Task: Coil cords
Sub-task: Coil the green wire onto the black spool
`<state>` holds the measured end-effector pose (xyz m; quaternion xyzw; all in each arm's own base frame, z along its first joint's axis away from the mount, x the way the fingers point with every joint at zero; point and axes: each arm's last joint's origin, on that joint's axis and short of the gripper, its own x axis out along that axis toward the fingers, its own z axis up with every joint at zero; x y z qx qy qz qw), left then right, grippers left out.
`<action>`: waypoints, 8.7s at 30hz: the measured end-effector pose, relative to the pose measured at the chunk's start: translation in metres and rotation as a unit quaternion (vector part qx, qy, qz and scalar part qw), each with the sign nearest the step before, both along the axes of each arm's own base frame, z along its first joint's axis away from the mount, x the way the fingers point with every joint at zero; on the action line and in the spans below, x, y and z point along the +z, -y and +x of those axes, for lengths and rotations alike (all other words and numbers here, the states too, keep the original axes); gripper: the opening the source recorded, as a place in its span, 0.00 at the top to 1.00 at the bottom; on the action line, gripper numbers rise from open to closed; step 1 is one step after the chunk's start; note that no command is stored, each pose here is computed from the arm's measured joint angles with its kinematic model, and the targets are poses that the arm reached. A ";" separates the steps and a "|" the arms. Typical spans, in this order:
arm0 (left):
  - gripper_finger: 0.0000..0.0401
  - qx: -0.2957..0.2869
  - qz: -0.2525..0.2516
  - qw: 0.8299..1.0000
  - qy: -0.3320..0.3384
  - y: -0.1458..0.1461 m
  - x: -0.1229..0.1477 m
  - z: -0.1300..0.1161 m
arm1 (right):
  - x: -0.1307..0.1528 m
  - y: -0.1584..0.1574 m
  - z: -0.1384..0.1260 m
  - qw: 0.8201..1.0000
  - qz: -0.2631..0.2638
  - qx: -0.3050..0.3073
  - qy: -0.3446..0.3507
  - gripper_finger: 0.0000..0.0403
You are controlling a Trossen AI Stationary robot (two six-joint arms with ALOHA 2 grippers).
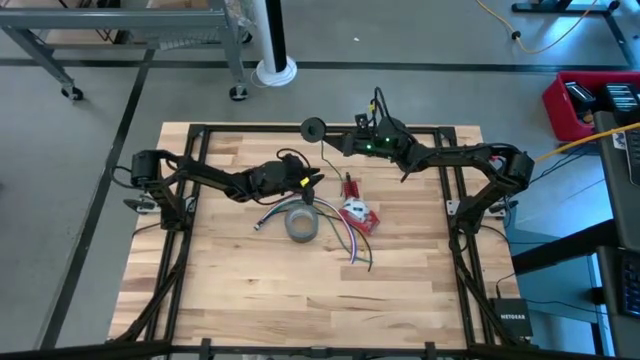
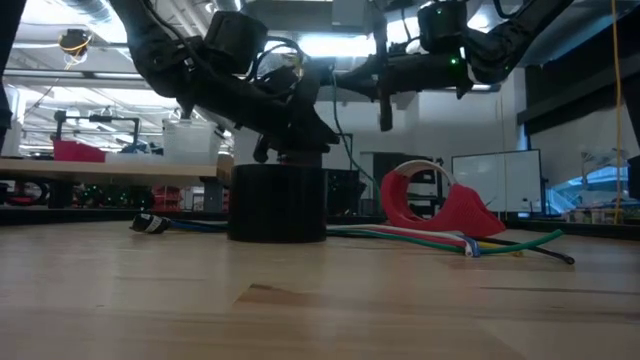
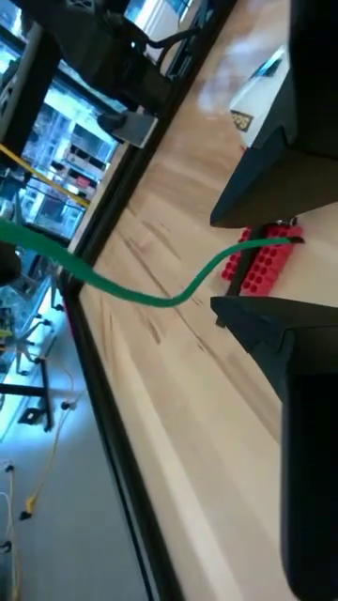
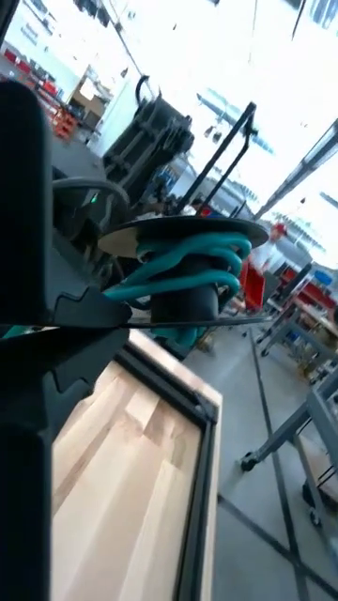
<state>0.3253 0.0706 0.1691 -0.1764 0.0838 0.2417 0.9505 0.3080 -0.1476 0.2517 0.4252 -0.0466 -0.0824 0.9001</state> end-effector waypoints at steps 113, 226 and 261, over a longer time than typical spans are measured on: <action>1.00 0.118 -0.169 0.963 -0.176 -0.050 0.028 -0.077 | -0.044 -0.040 0.007 0.964 -0.080 0.008 -0.255 1.00; 0.95 -0.105 -0.047 0.985 -0.129 -0.014 0.073 0.017 | -0.017 -0.054 0.021 0.985 -0.103 -0.081 -0.115 1.00; 0.68 -0.094 -0.020 0.981 -0.170 -0.010 0.067 0.015 | -0.014 -0.055 0.021 0.986 -0.105 -0.074 -0.106 1.00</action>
